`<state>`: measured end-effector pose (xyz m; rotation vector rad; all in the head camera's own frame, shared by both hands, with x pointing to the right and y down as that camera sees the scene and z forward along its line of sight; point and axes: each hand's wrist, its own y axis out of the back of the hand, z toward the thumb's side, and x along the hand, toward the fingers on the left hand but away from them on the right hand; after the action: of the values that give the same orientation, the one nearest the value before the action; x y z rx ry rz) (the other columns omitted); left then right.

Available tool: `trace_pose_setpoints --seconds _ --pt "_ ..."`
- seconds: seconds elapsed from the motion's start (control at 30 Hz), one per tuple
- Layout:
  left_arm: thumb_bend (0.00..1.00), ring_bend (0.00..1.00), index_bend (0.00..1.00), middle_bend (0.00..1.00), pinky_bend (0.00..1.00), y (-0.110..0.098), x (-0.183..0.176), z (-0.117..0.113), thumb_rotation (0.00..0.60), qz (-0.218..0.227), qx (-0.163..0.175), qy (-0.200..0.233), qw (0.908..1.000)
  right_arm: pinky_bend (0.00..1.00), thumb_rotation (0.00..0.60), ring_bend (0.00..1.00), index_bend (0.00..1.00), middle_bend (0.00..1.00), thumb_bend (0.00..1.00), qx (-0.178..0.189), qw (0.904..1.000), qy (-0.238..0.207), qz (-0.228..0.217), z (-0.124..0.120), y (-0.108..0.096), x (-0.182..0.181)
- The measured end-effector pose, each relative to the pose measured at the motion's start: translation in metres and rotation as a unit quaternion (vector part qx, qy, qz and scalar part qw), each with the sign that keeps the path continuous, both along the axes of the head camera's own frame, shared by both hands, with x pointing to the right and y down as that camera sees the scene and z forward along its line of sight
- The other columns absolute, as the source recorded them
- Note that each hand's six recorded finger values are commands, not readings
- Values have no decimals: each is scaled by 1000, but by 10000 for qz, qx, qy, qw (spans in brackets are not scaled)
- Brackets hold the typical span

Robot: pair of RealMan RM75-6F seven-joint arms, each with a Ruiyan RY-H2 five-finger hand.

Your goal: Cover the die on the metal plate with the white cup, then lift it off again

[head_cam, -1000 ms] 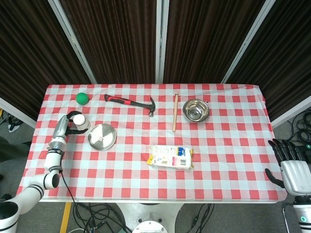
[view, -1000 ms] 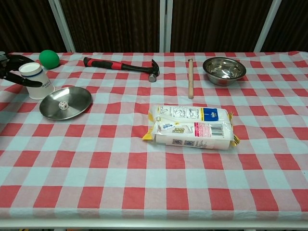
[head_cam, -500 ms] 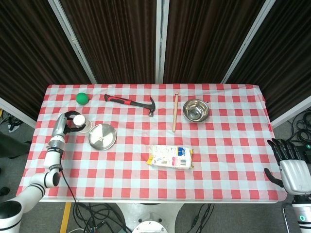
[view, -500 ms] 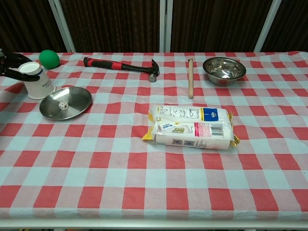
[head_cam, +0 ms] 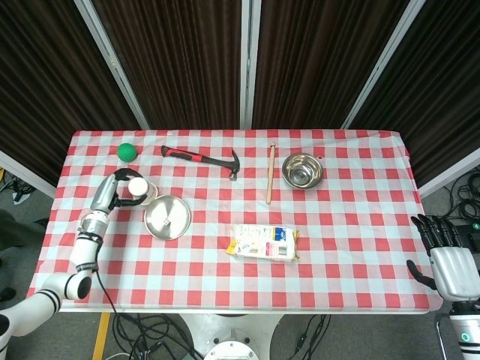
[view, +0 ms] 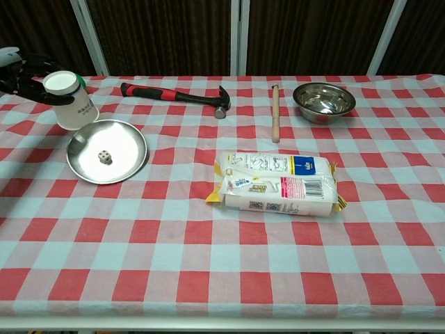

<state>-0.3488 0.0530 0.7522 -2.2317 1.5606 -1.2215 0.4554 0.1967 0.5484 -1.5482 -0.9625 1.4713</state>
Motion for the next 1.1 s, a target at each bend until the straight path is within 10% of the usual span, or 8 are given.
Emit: trace_pose_setpoints --seconds 0.4,1.1 --pt "302 166 515 347 252 -3 -8 -4 600 -66 -1 -237 9997 36 600 0 58 76 226 -52 10000 -14 18 3 0 1" --pt "301 166 515 347 224 72 65 2 600 1291 -420 107 9907 36 600 0 58 76 226 -59 10000 -34 -1 4 0 1"
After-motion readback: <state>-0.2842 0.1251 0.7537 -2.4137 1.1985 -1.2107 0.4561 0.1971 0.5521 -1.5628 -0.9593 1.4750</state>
